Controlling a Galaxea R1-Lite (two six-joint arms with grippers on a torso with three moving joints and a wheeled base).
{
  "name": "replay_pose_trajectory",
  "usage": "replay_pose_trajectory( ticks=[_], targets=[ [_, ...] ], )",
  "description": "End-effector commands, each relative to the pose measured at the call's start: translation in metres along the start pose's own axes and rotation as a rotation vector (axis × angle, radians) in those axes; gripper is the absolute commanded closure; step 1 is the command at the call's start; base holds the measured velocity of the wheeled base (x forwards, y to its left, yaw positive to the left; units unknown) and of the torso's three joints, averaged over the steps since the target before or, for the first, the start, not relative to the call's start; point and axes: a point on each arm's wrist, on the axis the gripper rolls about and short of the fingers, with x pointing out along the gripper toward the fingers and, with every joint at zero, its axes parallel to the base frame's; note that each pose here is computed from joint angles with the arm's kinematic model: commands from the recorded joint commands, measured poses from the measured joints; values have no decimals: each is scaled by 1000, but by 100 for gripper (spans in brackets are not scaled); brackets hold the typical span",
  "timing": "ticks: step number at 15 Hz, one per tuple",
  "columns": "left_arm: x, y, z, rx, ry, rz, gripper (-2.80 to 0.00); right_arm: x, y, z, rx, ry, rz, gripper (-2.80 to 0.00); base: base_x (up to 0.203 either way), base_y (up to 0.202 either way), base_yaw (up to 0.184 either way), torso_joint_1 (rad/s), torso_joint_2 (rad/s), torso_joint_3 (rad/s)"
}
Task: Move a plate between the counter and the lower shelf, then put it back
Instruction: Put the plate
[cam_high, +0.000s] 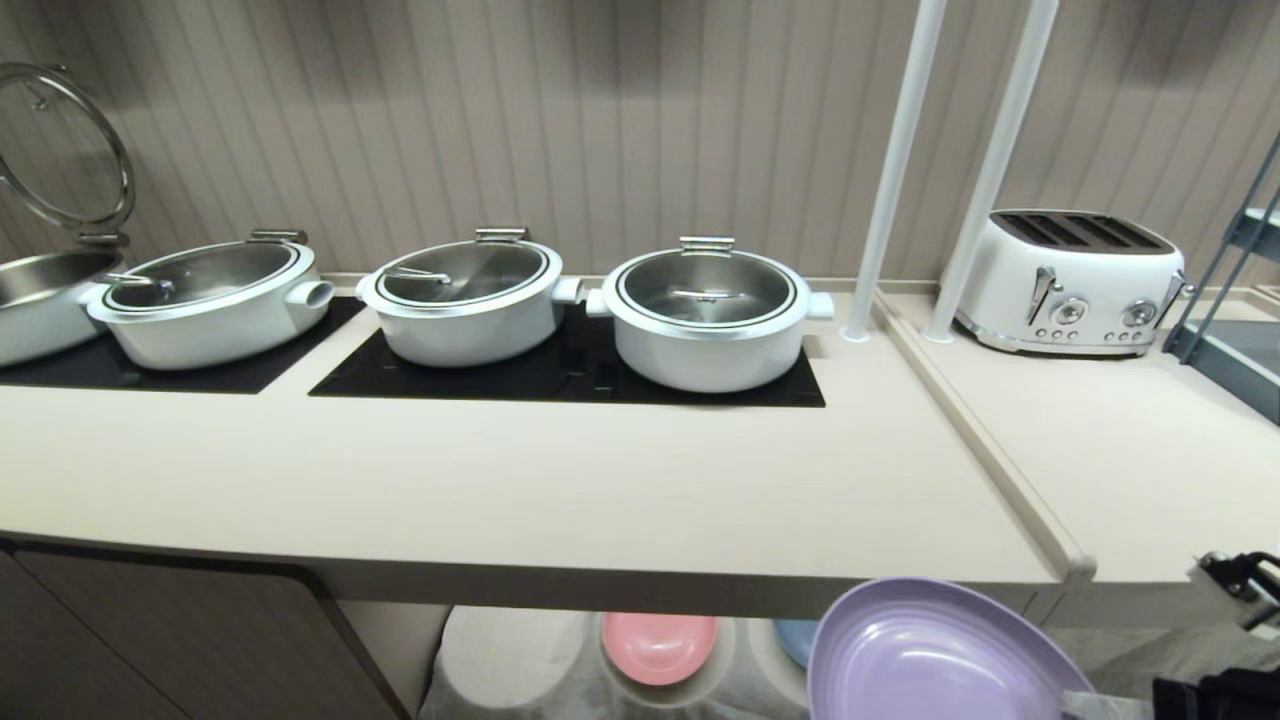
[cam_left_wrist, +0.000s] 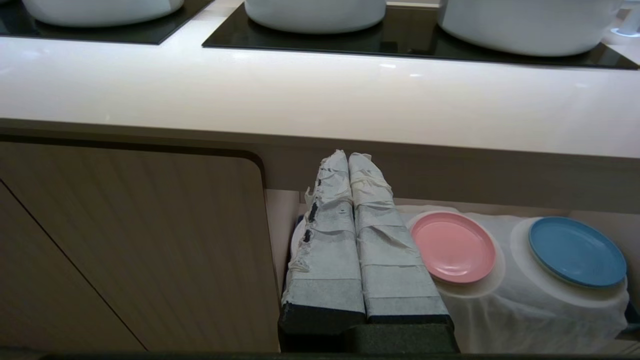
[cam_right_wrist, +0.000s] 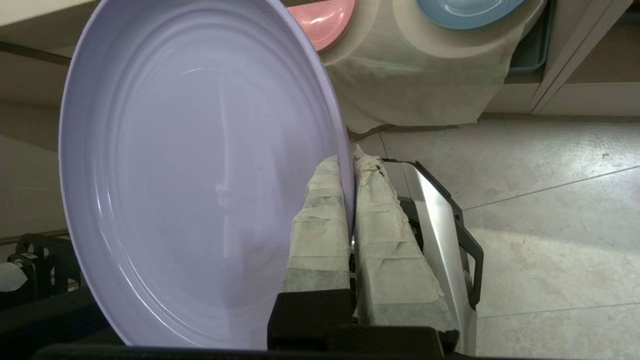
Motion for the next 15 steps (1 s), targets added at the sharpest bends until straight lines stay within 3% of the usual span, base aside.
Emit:
replay_pose_trajectory(
  ticks=[1,7,15],
  targets=[
    [0,0,0,-1,0,2,0,6,1,13,10,4,-5,0,0,0,0,0,0,0],
    [0,0,0,-1,0,2,0,37,8,63,17,15,-16,0,0,0,0,0,0,0],
    [0,0,0,-1,0,2,0,115,3,131,27,39,-61,0,0,0,0,0,0,0]
  ],
)
